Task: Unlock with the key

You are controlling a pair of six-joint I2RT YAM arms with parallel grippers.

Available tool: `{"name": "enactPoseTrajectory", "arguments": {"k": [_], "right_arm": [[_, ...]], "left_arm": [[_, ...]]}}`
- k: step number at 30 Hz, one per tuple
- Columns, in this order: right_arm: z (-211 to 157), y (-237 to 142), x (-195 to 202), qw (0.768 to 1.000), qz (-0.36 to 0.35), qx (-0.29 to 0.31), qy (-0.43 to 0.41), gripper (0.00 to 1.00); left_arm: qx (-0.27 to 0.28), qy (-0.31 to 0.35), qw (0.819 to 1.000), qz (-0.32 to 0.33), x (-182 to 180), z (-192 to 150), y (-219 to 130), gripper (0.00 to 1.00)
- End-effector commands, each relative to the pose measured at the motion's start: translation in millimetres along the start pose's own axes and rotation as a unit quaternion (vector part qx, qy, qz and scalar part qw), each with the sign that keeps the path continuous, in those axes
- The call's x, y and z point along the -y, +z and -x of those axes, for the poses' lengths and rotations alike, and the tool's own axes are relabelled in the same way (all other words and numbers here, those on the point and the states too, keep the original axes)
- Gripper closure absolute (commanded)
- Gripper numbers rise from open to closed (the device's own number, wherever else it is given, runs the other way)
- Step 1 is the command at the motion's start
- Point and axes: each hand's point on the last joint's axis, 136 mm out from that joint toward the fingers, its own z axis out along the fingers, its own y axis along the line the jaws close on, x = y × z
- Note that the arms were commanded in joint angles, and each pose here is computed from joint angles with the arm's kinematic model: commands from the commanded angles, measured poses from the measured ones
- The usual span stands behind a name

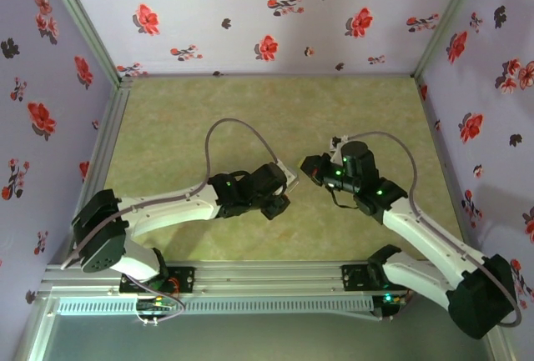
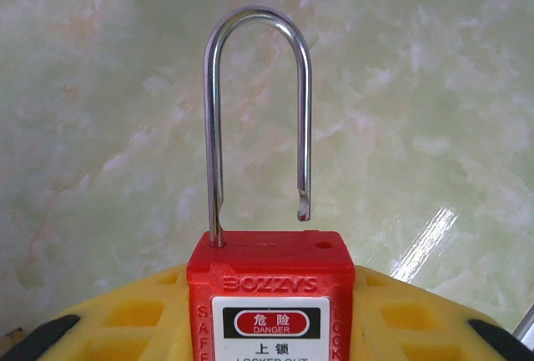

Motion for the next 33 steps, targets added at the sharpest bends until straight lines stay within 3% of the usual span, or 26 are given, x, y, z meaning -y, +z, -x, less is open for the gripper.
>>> {"name": "enactPoseTrajectory", "arguments": {"k": [1, 24, 33], "right_arm": [[-2, 8, -10, 0.999, 0.024, -0.023, 0.032, 0.98], [-24, 42, 45, 0.992, -0.073, -0.071, 0.072, 1.0], [-12, 25, 55, 0.994, -0.095, -0.034, 0.032, 0.89]], "left_arm": [[0.027, 0.014, 1.0, -0.007, 4, 14, -8, 1.0], [0.055, 0.048, 0.997, 0.015, 11, 31, -23, 1.0], [0.008, 0.017, 0.999, 0.039, -1, 8, -6, 1.0]]}}
